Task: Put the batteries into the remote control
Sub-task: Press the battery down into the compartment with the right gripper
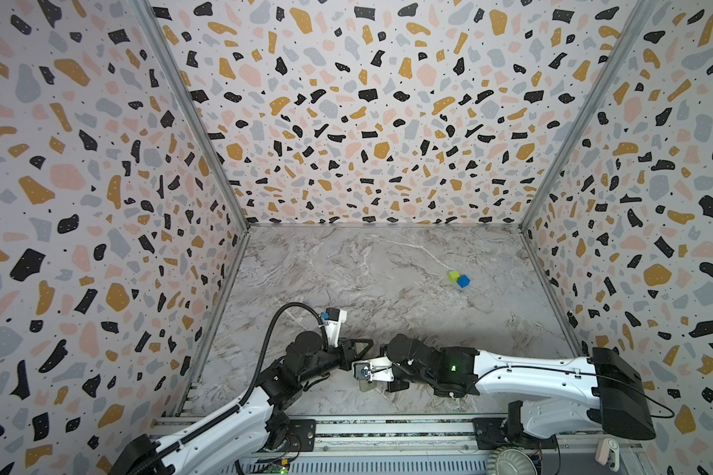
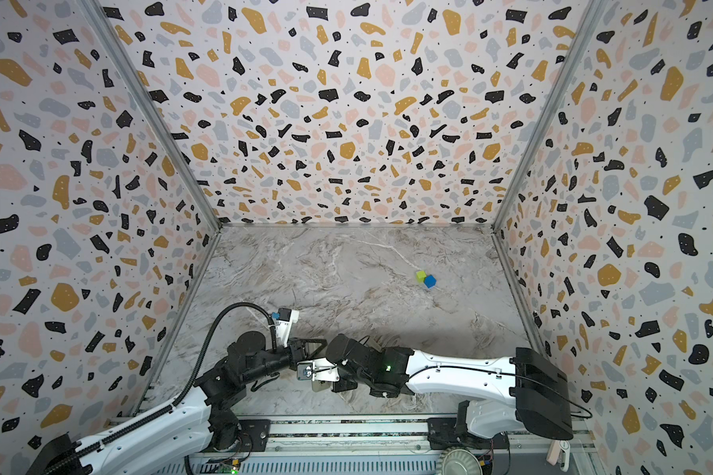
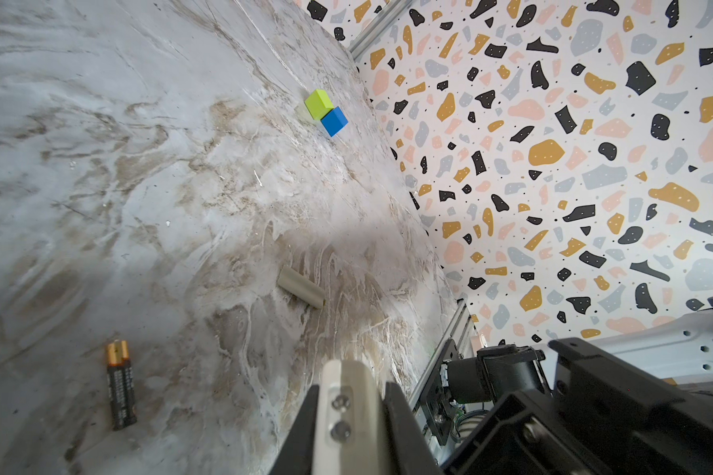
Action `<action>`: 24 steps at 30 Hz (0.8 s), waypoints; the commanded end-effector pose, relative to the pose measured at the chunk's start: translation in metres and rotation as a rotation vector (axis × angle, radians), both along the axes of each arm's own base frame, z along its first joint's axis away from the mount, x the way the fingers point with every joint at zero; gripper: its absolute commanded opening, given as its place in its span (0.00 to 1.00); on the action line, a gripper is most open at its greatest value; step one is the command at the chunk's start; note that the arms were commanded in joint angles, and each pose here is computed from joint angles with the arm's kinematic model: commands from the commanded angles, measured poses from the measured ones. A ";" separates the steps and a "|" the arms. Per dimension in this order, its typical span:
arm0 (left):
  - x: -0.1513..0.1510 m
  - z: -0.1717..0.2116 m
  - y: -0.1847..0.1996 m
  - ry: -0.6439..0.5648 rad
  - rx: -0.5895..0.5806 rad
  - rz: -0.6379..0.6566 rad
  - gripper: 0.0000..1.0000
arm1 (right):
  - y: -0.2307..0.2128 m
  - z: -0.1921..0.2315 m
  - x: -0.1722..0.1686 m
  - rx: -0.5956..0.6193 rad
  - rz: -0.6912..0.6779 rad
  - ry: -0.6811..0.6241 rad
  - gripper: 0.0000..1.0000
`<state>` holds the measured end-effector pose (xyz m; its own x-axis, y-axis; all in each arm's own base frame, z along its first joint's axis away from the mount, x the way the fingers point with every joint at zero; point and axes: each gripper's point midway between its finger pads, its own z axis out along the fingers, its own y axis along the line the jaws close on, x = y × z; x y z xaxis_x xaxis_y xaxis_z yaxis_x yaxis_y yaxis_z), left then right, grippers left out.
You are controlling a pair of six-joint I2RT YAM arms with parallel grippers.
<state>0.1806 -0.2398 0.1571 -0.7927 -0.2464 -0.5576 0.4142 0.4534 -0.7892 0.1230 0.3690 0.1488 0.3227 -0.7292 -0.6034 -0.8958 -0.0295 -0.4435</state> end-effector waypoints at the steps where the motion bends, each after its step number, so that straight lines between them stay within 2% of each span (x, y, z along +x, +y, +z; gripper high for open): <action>1: -0.009 0.085 -0.010 -0.191 -0.246 -0.072 0.00 | -0.012 -0.026 -0.003 -0.109 -0.008 0.021 0.11; 16: -0.006 0.078 -0.008 -0.181 -0.228 -0.049 0.00 | -0.016 -0.020 0.008 -0.108 -0.080 -0.050 0.13; 18: -0.003 0.073 -0.007 -0.174 -0.214 -0.033 0.00 | -0.015 -0.007 0.007 -0.062 -0.089 -0.048 0.16; 24: 0.011 0.052 0.005 -0.146 -0.140 0.069 0.00 | -0.025 0.048 0.003 0.147 -0.139 -0.019 0.35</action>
